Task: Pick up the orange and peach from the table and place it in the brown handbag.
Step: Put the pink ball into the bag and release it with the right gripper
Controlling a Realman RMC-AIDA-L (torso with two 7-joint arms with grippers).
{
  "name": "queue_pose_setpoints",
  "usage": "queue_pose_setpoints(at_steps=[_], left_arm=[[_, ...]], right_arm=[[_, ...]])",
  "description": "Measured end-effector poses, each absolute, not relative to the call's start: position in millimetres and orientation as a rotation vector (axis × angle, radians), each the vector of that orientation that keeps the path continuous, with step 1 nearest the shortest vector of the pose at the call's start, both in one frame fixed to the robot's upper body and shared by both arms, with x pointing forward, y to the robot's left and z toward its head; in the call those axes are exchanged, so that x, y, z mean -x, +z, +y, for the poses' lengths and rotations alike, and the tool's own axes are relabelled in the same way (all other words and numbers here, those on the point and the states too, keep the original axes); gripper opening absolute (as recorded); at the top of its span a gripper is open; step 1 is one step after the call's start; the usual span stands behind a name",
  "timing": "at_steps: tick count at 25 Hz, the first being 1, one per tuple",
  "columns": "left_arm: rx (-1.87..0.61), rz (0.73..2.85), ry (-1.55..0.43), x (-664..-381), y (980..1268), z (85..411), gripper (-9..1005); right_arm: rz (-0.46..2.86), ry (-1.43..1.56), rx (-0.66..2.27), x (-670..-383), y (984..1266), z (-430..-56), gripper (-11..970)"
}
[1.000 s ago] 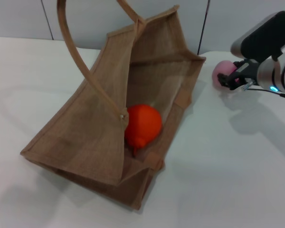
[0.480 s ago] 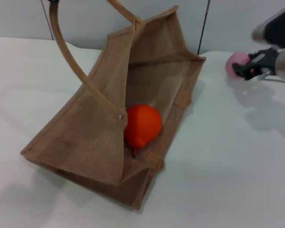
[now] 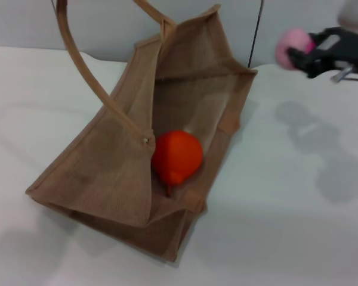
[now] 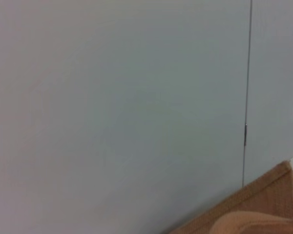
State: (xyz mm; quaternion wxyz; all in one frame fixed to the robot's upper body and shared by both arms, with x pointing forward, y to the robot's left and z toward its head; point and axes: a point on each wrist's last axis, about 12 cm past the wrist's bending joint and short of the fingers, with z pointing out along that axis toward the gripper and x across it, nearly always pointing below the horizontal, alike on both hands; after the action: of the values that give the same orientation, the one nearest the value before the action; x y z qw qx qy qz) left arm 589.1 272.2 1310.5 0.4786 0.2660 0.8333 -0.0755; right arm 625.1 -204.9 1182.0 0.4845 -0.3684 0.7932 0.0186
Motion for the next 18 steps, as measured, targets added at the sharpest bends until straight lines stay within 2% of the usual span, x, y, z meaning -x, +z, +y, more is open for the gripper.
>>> queue_pose_setpoints(at_steps=[4, 9, 18], left_arm=[[-0.647, 2.029, -0.181, -592, 1309, 274, 189], [-0.672, 2.001, -0.187, -595, 1315, 265, 191], [-0.754, 1.964, -0.205, -599, 1324, 241, 195]], right_arm=[[1.897, 0.106, 0.974, -604, 1186, -180, 381], [1.881, 0.168, 1.094, -589, 1175, -148, 380], [1.847, 0.196, 1.198, -584, 1166, -116, 372]])
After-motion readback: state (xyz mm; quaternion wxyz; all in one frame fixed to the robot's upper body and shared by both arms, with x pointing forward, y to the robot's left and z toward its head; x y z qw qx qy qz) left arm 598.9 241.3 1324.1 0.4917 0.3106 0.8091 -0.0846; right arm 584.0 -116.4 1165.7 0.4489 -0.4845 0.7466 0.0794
